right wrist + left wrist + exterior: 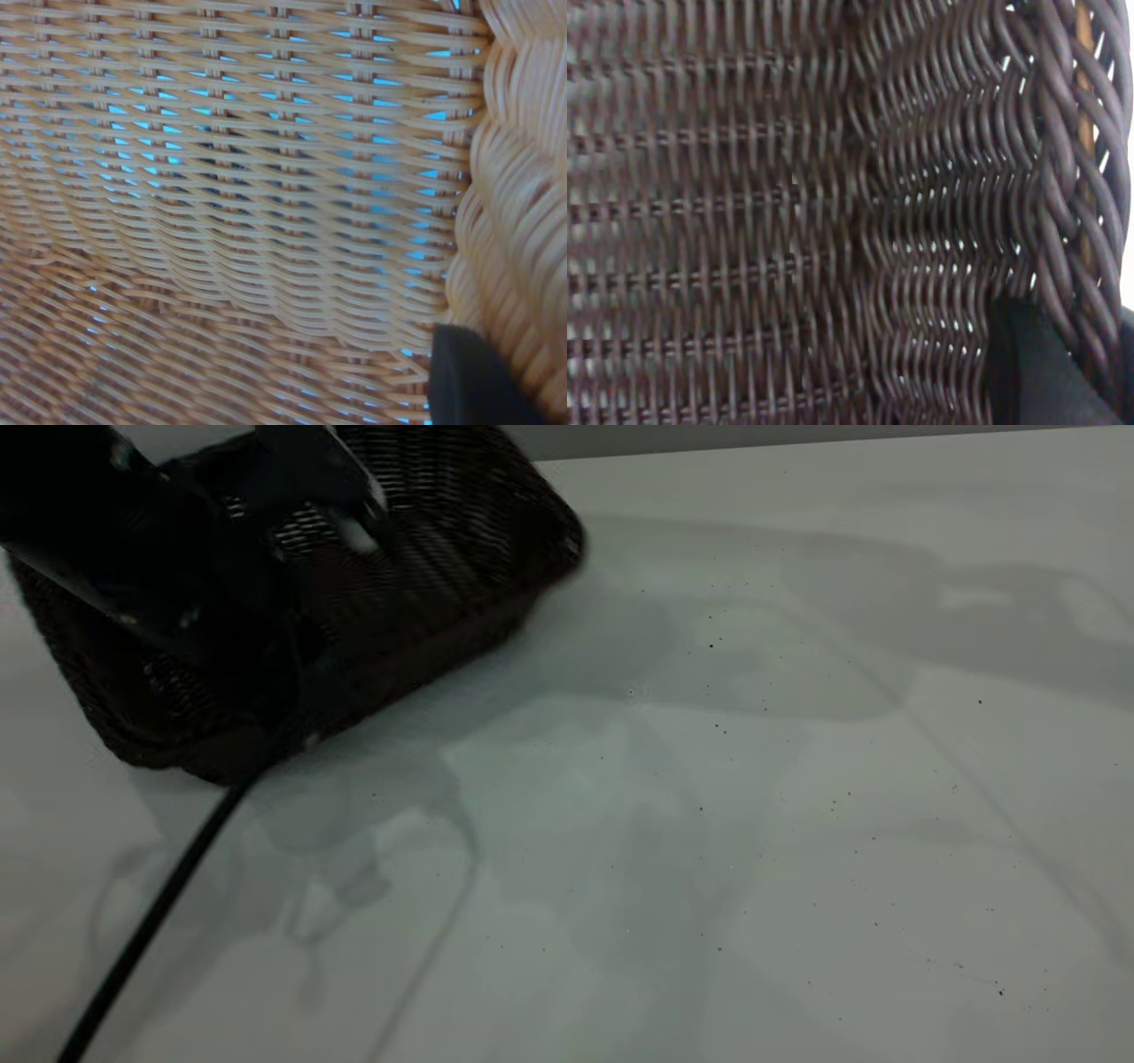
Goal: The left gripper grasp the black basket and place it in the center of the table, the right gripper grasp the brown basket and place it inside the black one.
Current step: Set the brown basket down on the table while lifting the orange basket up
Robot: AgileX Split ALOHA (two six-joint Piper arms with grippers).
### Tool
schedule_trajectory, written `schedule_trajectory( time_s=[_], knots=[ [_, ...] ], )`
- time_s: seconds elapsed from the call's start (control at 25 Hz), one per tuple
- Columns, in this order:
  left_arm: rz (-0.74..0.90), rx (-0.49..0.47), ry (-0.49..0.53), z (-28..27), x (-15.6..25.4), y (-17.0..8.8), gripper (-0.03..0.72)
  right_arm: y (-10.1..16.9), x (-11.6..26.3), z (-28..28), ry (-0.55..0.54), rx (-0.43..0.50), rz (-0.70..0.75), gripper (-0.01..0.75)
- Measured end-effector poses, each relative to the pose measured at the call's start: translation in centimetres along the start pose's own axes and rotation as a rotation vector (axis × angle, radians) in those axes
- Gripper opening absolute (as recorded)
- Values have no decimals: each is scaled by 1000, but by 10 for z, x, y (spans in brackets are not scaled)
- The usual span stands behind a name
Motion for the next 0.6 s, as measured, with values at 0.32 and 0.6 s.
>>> schedule_trajectory(
  time_s=[0.32,0.6],
  knots=[
    [212,99,-10,-15,-18,-36,137,-2,0,1,-2,7,-4,100],
    [366,131,-58,-39,-31,-53,134,-2,0,1,-3,8,-3,100]
  ],
)
Point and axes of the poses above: a point on each arm's last joint axis where the gripper is mounted, z pointing out along that axis toward the gripper, y along the wrist's bending axis when the last joint is at zero, x = y × z, the point moved 3 cm from there along z, pointing out along that axis toward the gripper, and after that the axes turned 2 degrees about -z, right-handed, at the moved point
